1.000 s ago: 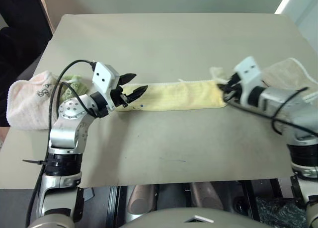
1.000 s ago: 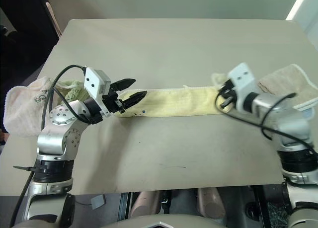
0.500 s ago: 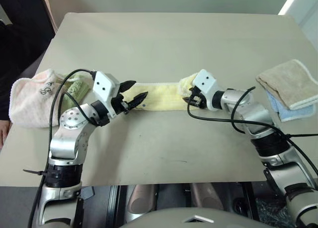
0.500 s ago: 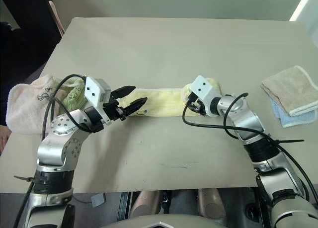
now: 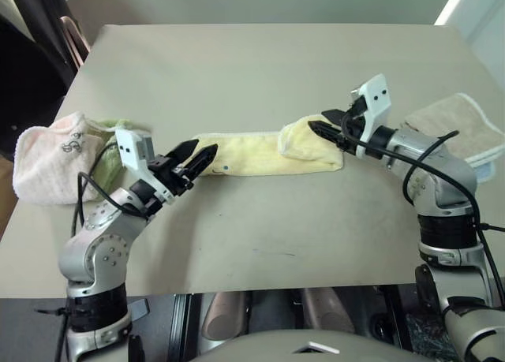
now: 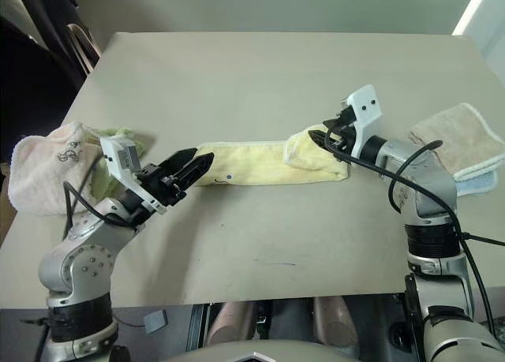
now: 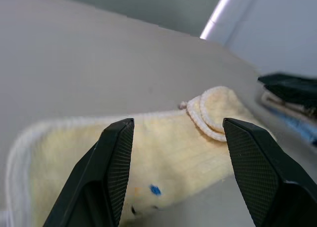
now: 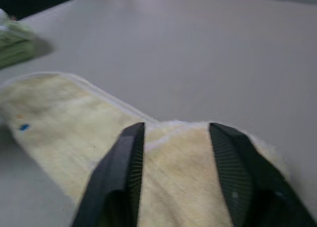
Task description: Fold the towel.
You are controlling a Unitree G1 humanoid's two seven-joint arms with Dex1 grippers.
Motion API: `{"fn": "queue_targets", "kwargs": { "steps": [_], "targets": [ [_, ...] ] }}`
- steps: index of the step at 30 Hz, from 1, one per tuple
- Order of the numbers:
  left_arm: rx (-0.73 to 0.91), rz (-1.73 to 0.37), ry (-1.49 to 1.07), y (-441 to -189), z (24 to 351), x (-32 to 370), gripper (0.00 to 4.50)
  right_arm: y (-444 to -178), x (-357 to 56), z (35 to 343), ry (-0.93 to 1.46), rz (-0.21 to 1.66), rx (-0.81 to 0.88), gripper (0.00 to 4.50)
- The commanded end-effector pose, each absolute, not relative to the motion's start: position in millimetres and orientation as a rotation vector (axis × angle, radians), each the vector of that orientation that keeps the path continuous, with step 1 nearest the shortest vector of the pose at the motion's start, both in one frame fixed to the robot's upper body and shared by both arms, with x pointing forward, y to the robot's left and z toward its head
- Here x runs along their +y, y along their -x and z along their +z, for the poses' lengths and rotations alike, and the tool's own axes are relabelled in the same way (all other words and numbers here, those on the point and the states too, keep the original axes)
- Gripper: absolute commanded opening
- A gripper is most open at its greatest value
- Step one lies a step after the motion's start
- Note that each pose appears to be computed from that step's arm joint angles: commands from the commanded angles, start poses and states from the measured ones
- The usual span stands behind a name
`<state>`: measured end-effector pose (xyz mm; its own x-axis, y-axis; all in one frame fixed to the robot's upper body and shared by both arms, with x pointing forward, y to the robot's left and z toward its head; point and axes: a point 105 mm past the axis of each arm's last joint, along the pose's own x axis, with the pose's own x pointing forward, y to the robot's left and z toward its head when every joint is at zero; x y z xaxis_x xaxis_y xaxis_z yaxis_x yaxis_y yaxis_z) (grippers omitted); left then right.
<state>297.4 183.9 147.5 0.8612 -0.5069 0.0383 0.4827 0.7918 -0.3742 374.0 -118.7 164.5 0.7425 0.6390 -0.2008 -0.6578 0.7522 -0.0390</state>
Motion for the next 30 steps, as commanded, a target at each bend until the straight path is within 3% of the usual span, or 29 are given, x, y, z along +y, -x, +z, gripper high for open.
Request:
{"fn": "queue_targets", "kwargs": {
  "steps": [1, 3, 5, 8, 10, 11, 15, 23, 30],
  "targets": [
    [0.086, -0.467, 0.437, -290.0, 145.0, 186.6, 3.08, -386.6, -108.7, 150.3, 0.150, 0.713, 0.182, 0.69],
    [0.132, -0.406, 0.490, -288.6, 134.3, 189.5, 3.08, -390.6, -107.0, 127.7, 0.168, 0.714, 0.242, 0.03],
    [0.153, -0.333, 0.577, -287.9, 127.8, 192.8, 3.08, -389.9, -107.8, 105.8, 0.212, 0.724, 0.294, 0.03],
    [0.191, -0.243, 0.676, -282.9, 118.7, 195.7, 3.71, -390.5, -110.7, 95.9, 0.238, 0.723, 0.303, 0.00],
    [0.202, -0.217, 0.715, -280.7, 116.5, 196.9, 4.34, -391.8, -110.3, 101.6, 0.231, 0.727, 0.276, 0.00],
    [0.208, -0.189, 0.748, -279.0, 114.2, 198.6, 4.43, -392.4, -109.5, 110.4, 0.218, 0.733, 0.245, 0.00],
    [0.209, -0.082, 0.877, -278.9, 109.6, 207.2, 4.43, -391.8, -105.8, 147.3, 0.211, 0.770, 0.111, 0.00],
    [0.242, 0.079, 1.108, -302.1, 100.3, 218.8, 4.43, -383.2, -98.1, 204.4, 0.181, 0.816, -0.071, 0.00],
    [0.314, 0.036, 1.121, -323.2, 97.7, 204.0, 4.43, -368.6, -96.6, 216.8, 0.167, 0.850, -0.107, 0.00]
  ]
}}
